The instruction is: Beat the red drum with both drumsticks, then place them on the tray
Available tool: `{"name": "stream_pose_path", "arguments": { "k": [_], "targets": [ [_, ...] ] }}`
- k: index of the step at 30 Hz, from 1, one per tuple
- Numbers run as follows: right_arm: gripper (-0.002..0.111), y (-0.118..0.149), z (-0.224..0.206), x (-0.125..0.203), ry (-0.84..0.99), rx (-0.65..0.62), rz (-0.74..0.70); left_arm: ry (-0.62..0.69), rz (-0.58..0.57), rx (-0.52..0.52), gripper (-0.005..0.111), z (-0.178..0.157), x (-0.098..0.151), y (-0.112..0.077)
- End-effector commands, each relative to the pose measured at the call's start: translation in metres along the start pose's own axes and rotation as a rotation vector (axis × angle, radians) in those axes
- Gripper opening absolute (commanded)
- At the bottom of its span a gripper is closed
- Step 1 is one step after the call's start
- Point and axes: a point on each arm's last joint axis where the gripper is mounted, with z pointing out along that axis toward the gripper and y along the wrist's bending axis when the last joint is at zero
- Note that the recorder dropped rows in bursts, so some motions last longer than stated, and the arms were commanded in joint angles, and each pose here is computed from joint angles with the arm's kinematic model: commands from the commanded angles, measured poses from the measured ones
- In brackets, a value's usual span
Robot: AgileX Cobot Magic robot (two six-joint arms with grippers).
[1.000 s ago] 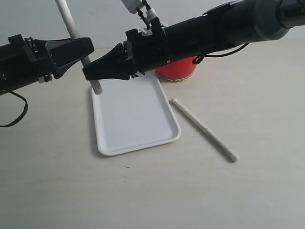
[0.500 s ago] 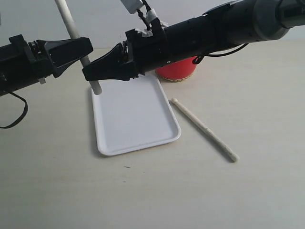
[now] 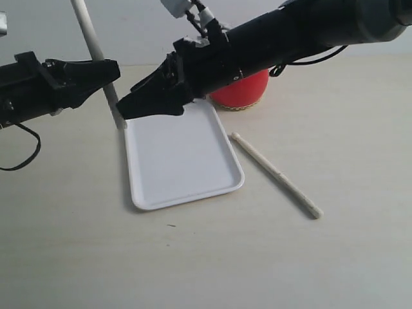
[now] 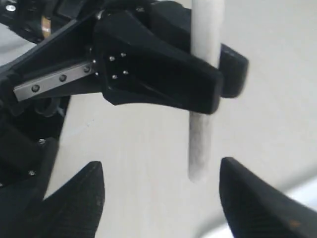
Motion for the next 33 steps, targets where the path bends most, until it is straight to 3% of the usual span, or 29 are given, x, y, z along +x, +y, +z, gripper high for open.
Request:
{"name": "stream_pose_path", "arguments": {
  "k": [1,6,10,12,16,22,33],
  "targets": [
    [0.064,0.000,-0.036,-0.020,0.064,0.306,0.024,0.076,0.013,-0.155,0.000,-0.004,-0.011,0.006],
    [0.061,-0.002,-0.072,-0.026,0.183,0.702,0.087,0.106,0.001,-0.254,0.000,-0.013,-0.022,0.004],
    [0.051,-0.005,-0.089,-0.012,0.372,0.851,0.142,0.109,0.010,-0.284,0.000,-0.018,-0.028,0.000],
    [0.046,-0.008,-0.094,0.000,0.472,0.911,0.239,0.124,0.020,-0.290,0.000,-0.020,-0.028,-0.001],
    [0.044,-0.010,-0.099,0.025,0.695,0.960,0.388,0.145,0.020,-0.307,0.000,-0.021,-0.027,0.000],
    [0.044,-0.022,-0.085,0.052,0.788,0.913,0.514,0.168,0.014,-0.305,0.000,-0.021,-0.025,-0.001],
    [0.043,-0.041,-0.061,0.110,0.899,0.842,0.530,0.170,0.009,-0.304,0.000,-0.021,-0.025,-0.001]
  ]
}}
